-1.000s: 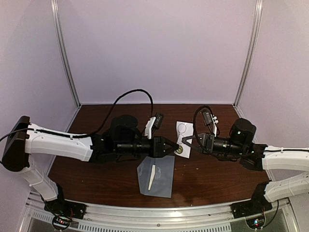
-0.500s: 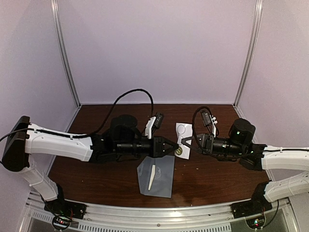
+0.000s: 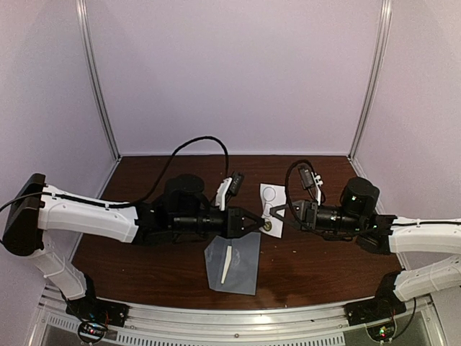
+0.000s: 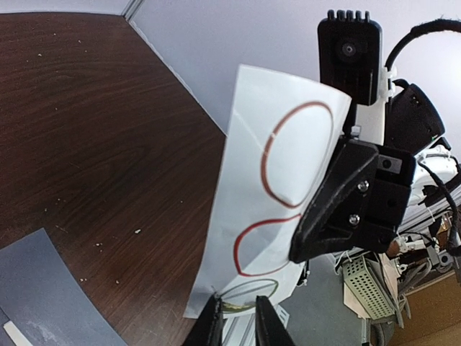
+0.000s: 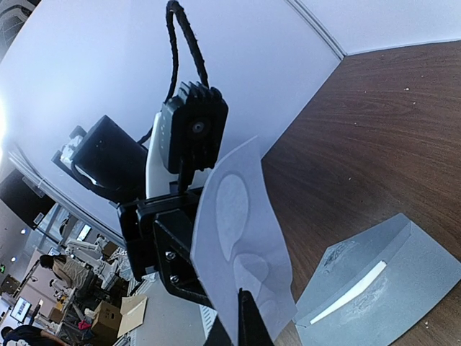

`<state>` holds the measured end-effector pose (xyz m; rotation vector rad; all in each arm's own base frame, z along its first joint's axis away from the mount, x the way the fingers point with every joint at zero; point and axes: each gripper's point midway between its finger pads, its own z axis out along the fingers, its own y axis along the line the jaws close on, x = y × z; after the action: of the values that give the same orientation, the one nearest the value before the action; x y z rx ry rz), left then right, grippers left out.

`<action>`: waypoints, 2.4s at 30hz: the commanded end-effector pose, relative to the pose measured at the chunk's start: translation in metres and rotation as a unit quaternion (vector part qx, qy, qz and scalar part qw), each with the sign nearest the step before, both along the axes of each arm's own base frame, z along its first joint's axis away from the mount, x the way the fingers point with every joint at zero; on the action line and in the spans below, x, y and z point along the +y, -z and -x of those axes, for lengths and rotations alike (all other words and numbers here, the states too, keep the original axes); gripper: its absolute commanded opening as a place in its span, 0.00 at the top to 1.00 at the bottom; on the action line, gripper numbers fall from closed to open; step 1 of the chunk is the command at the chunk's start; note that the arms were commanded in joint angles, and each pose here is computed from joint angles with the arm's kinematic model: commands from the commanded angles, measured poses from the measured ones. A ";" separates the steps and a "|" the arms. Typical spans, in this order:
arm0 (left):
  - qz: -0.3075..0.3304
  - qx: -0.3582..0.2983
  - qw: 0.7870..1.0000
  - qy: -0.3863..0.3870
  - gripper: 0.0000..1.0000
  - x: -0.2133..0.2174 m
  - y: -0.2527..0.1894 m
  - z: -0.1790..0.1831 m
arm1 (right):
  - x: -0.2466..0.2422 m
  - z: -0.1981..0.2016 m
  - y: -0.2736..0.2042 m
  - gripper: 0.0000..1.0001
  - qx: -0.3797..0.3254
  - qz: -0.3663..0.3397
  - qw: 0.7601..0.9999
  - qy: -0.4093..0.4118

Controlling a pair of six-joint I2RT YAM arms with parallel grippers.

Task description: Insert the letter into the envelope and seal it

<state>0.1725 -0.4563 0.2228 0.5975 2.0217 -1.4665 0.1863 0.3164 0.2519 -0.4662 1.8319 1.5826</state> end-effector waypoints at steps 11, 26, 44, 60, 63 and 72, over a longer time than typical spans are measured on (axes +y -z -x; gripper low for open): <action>0.030 -0.021 0.999 0.009 0.79 -0.002 -0.021 0.004 | 0.004 0.003 -0.006 1.00 -0.004 -0.010 1.000 -0.012; 0.017 -0.028 0.999 0.012 0.86 -0.004 -0.016 0.003 | 0.005 0.003 -0.005 1.00 -0.003 -0.009 1.000 -0.013; 0.019 -0.046 0.999 0.012 1.00 0.002 -0.023 0.005 | -0.003 -0.009 0.003 1.00 0.001 0.013 0.999 0.031; 0.014 -0.036 0.999 -0.031 0.62 0.034 -0.026 -0.002 | -0.001 0.010 -0.021 1.00 -0.018 -0.038 0.999 -0.019; 0.031 -0.033 0.999 -0.030 0.45 0.040 -0.034 -0.001 | 0.001 0.024 -0.034 1.00 -0.031 -0.060 0.996 -0.058; 0.088 -0.053 0.993 0.062 0.33 0.033 -0.062 0.029 | 0.012 0.042 -0.041 1.00 -0.042 -0.060 0.989 -0.128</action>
<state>0.1595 -0.4213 0.2553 0.6328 1.9209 -1.5098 0.1595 0.3226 0.2729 -0.6102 1.7348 1.7316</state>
